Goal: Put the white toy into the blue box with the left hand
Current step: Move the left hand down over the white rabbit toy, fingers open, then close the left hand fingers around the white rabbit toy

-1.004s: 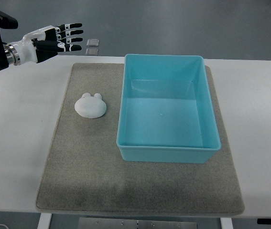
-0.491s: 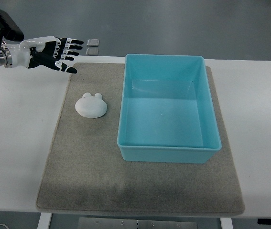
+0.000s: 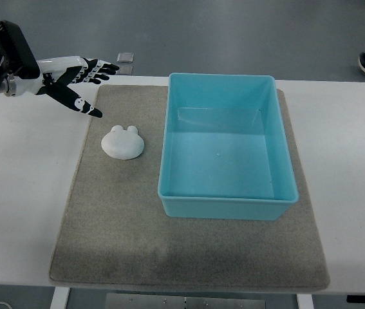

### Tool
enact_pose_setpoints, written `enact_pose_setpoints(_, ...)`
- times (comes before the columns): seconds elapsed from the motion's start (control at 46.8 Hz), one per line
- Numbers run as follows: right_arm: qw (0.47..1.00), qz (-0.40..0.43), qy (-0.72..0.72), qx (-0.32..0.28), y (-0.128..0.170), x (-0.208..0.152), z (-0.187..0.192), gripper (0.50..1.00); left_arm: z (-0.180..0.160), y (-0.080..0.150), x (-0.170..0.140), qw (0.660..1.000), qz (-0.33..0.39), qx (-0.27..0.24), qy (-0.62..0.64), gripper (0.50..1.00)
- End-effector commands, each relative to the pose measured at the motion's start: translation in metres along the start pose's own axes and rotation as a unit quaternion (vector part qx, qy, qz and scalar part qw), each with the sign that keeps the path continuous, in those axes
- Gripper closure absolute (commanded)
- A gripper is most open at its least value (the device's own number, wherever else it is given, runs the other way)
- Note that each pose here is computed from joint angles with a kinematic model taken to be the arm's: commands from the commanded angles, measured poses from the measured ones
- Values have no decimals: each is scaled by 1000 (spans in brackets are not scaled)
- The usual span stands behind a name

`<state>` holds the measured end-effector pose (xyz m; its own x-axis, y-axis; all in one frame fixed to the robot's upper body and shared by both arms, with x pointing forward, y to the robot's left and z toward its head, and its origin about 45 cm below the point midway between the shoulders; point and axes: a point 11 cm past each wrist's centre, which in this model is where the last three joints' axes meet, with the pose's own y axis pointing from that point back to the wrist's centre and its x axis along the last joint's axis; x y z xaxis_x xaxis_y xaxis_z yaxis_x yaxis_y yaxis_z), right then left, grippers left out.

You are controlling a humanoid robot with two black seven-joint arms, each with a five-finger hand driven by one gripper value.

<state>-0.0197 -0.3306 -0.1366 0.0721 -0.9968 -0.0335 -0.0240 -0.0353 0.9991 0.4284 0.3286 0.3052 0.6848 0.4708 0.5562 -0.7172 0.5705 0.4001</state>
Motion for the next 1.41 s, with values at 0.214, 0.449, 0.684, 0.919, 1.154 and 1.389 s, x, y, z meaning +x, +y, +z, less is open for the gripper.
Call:
enact_pose_setpoints(0.214,1000,0,0,0,0,0,0,564,-7,-7,-34,996,-2,14,-88,510)
enact_pose_setpoints(0.449,1000,0,0,0,0,0,0,564,-15,-12,-51,990,-31,30,-136,512)
enact_pose_setpoints(0.684,1000,0,0,0,0,0,0,564,-15,-21,-66,985,-48,29,-161,519)
enact_pose_setpoints(0.919,1000,0,0,0,0,0,0,564,-12,-29,-75,982,-55,23,-176,527)
enact_pose_setpoints(1.154,1000,0,0,0,0,0,0,564,-13,-35,-84,981,-65,22,-181,553)
enact_pose_setpoints(1.389,1000,0,0,0,0,0,0,564,-12,-37,-84,978,-68,23,-196,679)
